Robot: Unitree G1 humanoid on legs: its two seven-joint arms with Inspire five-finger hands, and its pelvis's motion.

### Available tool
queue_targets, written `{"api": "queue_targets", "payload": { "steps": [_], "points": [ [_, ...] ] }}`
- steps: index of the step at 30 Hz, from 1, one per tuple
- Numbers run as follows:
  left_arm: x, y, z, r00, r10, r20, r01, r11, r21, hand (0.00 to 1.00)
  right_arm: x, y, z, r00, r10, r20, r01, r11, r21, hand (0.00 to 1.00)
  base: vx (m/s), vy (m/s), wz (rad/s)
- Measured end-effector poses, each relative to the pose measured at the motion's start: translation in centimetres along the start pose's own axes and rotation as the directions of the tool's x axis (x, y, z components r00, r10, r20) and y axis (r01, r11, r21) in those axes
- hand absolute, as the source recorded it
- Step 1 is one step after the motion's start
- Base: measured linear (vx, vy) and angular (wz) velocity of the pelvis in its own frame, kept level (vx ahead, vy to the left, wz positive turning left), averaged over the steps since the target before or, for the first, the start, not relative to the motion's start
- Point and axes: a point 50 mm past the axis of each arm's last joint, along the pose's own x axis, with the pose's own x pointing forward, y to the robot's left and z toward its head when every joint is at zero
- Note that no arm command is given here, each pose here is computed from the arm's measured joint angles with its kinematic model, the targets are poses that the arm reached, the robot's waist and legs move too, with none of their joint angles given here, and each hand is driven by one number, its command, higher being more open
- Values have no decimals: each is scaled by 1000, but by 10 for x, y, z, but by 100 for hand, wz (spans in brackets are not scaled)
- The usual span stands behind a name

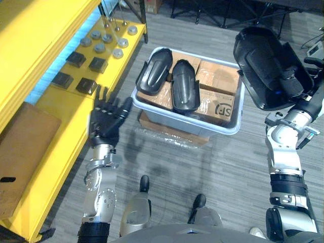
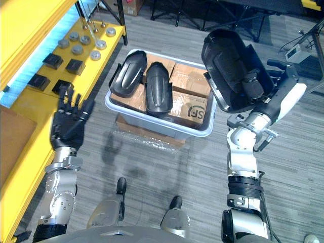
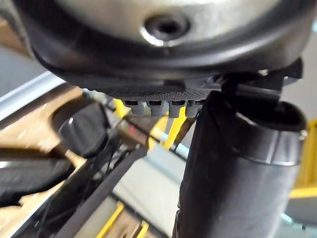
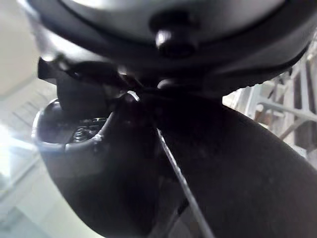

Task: Walk over and take three plastic housings, then place them on the shelf

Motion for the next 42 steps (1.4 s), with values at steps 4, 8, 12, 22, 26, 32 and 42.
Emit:
{"api": "queue_targets", "payload": {
  "steps": [4, 8, 12, 22, 26, 32, 42],
  "points": [
    [1, -34, -41, 934, -218, -283, 188, 973, -132, 100, -11, 20, 22, 984, 116, 138, -119, 993, 14, 0, 15, 5, -14],
    [9, -42, -68, 860, -259, -440, 172, 959, -227, 100, -22, 35, 35, 954, 210, 215, -226, 973, 52, 0, -26, 7, -15],
    [11, -29, -75, 861, -190, -471, 76, 965, -251, 100, -29, 44, 41, 928, 276, 252, -300, 952, 63, 0, -80, 8, -8],
    [32, -39, -56, 927, -259, -271, 74, 835, -546, 100, -56, 66, 46, 861, 421, 286, -465, 879, 108, 0, -62, 7, -4],
    [41, -50, -50, 928, -308, -208, 109, 760, -641, 100, -73, 76, 43, 824, 492, 280, -539, 834, 121, 0, -8, 0, -2],
    [38, -48, -63, 918, -305, -252, 59, 735, -676, 100, -94, 89, 41, 775, 570, 273, -618, 774, 137, 0, -36, -2, -1],
    [27, -52, -88, 879, -275, -390, -39, 773, -633, 100, -133, 104, 38, 697, 673, 246, -716, 668, 202, 0, -43, -18, -2]
  ]
}}
